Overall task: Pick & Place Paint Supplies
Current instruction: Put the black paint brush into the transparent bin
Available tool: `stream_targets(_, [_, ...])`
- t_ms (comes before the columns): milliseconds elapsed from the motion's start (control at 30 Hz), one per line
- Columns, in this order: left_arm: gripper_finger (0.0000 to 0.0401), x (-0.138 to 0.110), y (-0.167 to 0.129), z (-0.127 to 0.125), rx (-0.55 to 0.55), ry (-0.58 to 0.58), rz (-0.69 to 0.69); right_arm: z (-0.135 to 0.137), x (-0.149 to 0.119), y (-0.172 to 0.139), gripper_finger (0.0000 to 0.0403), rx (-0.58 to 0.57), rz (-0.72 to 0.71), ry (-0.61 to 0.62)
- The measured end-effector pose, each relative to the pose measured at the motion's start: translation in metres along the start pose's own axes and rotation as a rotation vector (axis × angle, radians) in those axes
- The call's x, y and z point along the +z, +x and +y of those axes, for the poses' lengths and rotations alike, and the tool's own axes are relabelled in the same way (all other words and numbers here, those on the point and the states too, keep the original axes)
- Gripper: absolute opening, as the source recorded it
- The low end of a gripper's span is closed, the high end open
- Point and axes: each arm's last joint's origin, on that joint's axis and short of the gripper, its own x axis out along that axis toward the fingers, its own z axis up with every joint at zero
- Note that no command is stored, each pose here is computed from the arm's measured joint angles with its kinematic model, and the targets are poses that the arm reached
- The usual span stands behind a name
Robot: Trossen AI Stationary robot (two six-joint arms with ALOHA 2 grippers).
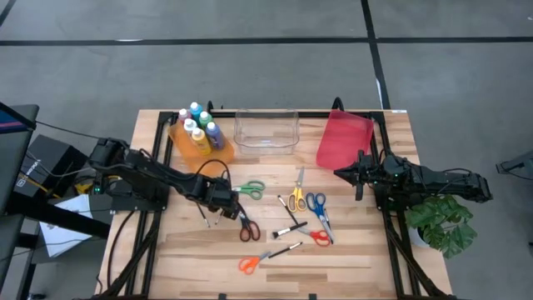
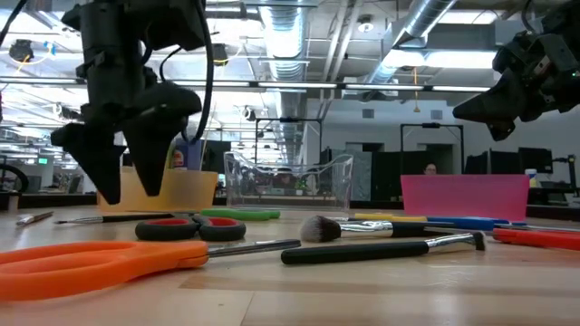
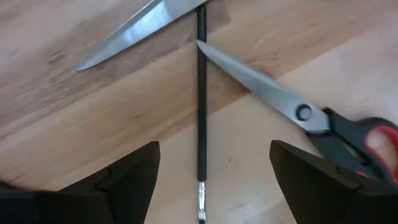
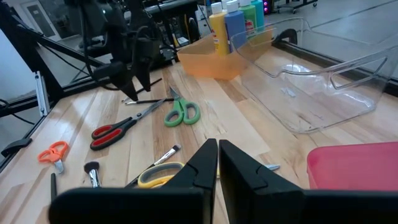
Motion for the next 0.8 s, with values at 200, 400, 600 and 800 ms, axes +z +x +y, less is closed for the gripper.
stream_targets(200, [0.0295,-0.002,0.021,-0.002,0.055,0.031,0.058,0.000,0.000,0.000,0.0014,0.000,0.000,0.000])
stream_targets(400, [0.0212,-0.004,0.028,0.002,0.103,0.030,0.101,0.000,0.000,0.000,0.0014,0.000,0.000,0.000])
stream_targets(600, [0.0087,0.000,0.018,0.004,0.074,0.011,0.091,0.000,0.000,0.000,0.0014,0.000,0.000,0.000])
stream_targets(800, [0.0010,0.001,0.021,0.000,0.032,0.031,0.123,0.000,0.000,0.000,0.0014,0.000,0.000,0.000])
